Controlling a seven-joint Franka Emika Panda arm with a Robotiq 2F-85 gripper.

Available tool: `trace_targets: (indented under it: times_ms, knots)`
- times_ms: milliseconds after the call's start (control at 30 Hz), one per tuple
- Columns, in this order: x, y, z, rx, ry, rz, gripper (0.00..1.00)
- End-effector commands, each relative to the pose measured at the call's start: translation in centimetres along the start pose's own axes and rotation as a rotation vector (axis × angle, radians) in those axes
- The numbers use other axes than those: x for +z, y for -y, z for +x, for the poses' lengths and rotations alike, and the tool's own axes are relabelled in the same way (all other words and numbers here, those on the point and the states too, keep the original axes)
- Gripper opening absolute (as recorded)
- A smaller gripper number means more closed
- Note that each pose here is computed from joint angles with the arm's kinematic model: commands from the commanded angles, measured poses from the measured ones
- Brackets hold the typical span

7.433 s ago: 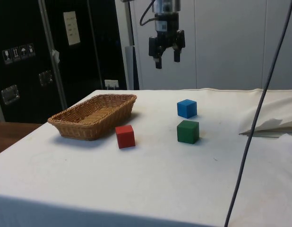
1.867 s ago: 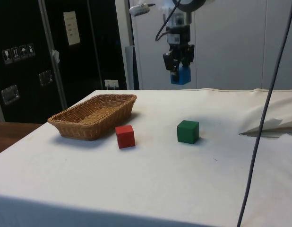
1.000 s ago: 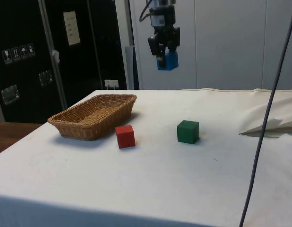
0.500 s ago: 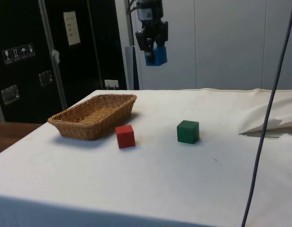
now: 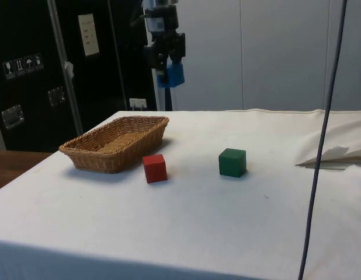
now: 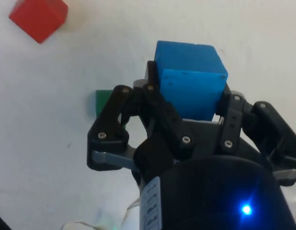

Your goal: Pick up the blue cube and place it into the basket.

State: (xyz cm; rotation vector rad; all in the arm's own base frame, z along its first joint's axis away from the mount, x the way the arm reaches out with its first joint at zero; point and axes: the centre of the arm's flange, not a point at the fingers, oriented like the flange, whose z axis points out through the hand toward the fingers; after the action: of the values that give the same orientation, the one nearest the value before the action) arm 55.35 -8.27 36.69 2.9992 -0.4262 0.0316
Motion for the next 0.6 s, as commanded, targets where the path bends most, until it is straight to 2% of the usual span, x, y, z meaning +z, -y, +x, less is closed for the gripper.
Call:
trace_targets:
  times_ms: [0,133,167,200,400,433,467,567]
  knots:
    - [0.1,0.5,0.5,-0.002,0.010,0.008,0.03]
    - [0.4,1.3,1.6,-0.006,0.007,0.010,0.03]
    - [0.4,1.2,1.8,-0.007,-0.005,0.004,0.03]
    - [0.6,1.7,2.2,-0.010,0.006,0.011,0.03]
    - [1.4,3.3,4.1,-0.021,0.002,0.013,0.03]
    - [1.3,3.0,4.1,-0.020,-0.011,0.006,0.03]
    - [1.5,3.5,4.4,-0.023,0.001,0.012,0.03]
    - [2.0,3.9,5.3,-0.026,0.000,0.012,0.03]
